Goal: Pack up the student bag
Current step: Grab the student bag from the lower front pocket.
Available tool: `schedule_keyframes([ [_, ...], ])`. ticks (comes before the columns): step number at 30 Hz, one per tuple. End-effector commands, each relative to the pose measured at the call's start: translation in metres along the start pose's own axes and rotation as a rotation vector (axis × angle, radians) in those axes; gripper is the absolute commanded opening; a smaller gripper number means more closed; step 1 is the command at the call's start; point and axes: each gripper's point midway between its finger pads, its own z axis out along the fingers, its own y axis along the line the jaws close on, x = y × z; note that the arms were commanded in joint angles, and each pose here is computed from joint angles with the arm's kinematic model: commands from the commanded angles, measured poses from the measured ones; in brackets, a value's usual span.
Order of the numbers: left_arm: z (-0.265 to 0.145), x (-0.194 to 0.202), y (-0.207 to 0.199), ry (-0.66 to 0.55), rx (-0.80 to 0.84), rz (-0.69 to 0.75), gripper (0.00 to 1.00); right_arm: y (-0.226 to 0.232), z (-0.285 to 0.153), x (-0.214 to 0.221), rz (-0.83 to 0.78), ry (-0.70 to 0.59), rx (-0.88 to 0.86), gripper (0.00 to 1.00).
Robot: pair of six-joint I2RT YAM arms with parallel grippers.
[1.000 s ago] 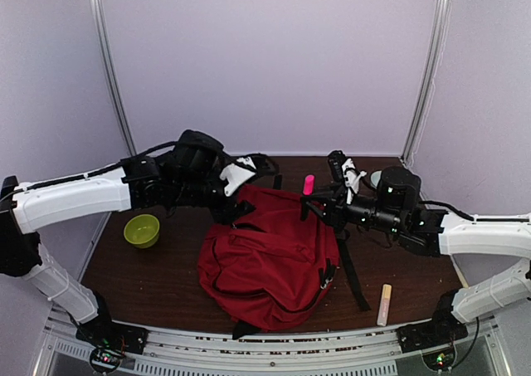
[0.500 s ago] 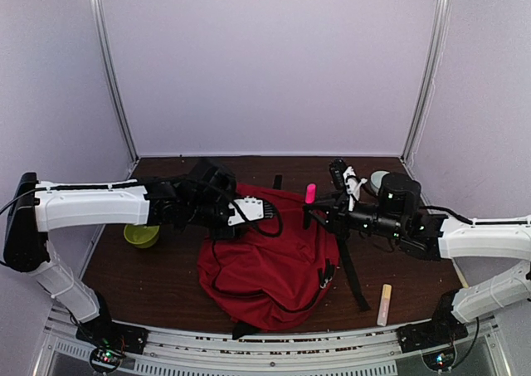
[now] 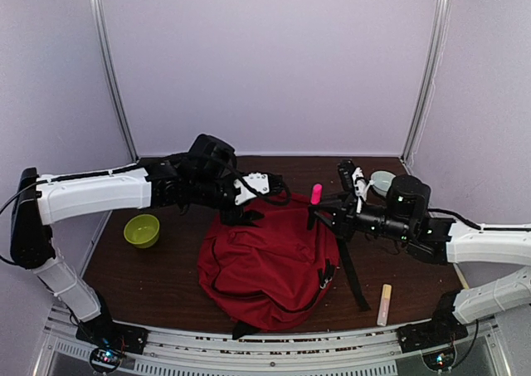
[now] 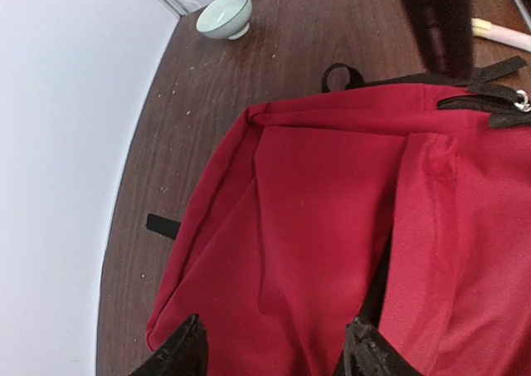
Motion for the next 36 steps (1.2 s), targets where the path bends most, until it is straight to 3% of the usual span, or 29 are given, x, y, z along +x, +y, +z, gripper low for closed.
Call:
schedule_keyframes([
  [1, 0.018, 0.025, 0.008, 0.112, -0.030, -0.018, 0.59, 0.003, -0.008, -0.003, -0.011, -0.025, -0.017, 0.00],
  [9, 0.032, 0.059, -0.010, 0.226, 0.030, 0.037, 0.73, 0.007, -0.009, 0.003, -0.015, -0.014, -0.041, 0.00],
  [16, 0.034, 0.086, 0.002, 0.328, -0.082, 0.062, 0.74, 0.022, -0.007, 0.003, -0.020, -0.035, -0.140, 0.00],
  [18, 0.032, 0.087, 0.010, 0.341, -0.128, 0.061, 0.63, 0.022, -0.006, 0.004, -0.024, -0.026, -0.142, 0.00],
  [20, 0.026, 0.078, 0.023, 0.328, -0.191, 0.030, 0.39, 0.024, -0.006, 0.006, -0.023, -0.019, -0.149, 0.00],
  [24, 0.007, 0.040, 0.038, 0.210, -0.250, -0.001, 0.03, 0.027, -0.007, 0.012, -0.046, -0.010, -0.158, 0.00],
  [27, -0.004, 0.021, 0.050, 0.142, -0.291, -0.057, 0.00, 0.028, -0.006, 0.012, -0.079, -0.011, -0.154, 0.00],
  [32, -0.015, -0.019, 0.038, -0.036, -0.184, -0.153, 0.00, 0.046, 0.007, 0.003, -0.264, -0.032, -0.197, 0.00],
  [36, -0.016, -0.037, 0.029, -0.099, -0.143, -0.226, 0.00, 0.049, 0.016, -0.013, -0.377, -0.100, -0.199, 0.00],
])
